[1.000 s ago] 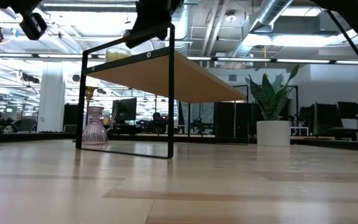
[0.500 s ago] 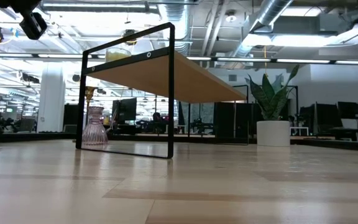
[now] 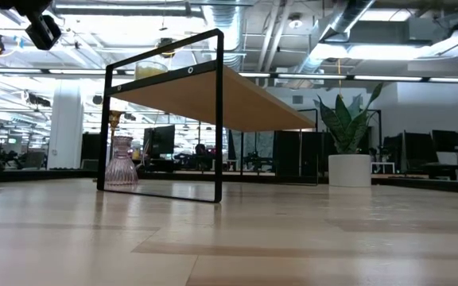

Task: Pick & Place candle stick holders
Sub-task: Put the right glass candle holder on the shelf, then put the top glass candle holder on the shelf

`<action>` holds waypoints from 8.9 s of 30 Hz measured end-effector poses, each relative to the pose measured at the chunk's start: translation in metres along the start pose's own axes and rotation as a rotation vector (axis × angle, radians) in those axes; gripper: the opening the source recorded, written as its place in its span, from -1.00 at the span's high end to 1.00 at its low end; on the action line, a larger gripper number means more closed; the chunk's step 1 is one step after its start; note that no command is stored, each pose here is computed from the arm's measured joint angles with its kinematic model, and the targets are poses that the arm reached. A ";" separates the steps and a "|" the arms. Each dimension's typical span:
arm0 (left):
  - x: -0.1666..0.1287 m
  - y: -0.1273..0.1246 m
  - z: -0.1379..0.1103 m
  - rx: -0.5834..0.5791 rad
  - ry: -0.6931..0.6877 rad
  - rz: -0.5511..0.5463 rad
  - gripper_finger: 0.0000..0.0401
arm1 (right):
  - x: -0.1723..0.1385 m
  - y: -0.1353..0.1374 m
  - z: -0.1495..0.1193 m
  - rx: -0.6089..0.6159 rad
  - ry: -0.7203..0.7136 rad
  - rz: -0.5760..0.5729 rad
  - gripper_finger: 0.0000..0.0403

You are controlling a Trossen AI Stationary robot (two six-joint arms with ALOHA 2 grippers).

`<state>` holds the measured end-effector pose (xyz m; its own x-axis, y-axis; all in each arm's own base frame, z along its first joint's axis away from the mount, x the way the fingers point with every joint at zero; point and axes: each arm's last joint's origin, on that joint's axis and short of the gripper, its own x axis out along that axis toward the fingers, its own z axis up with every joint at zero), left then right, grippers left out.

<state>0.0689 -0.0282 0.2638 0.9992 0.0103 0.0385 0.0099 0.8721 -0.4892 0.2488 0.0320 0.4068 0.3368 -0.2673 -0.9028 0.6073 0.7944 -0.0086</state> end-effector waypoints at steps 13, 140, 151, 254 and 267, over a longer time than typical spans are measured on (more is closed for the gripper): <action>0.001 -0.001 -0.001 0.003 0.004 0.000 0.94 | 0.056 -0.022 -0.126 0.419 0.483 -0.121 -0.31; 0.001 -0.002 0.001 0.007 -0.010 -0.007 0.94 | 0.083 -0.092 0.071 0.395 -0.043 0.122 0.25; 0.001 -0.002 0.001 0.007 -0.011 -0.007 0.94 | 0.100 -0.095 0.129 0.324 0.039 0.041 0.25; 0.014 -0.011 0.004 0.047 -0.090 0.059 0.94 | -0.041 -0.096 0.100 0.207 -0.281 -0.080 -0.07; 0.046 -0.016 0.018 0.078 -0.304 0.499 0.78 | -0.109 -0.082 0.043 0.110 -0.491 -0.019 0.03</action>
<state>0.1136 -0.0326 0.2891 0.8262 0.5584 0.0742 -0.4729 0.7591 -0.4475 0.1929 -0.0271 0.5245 0.6078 -0.5273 -0.5938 0.6799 0.7318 0.0461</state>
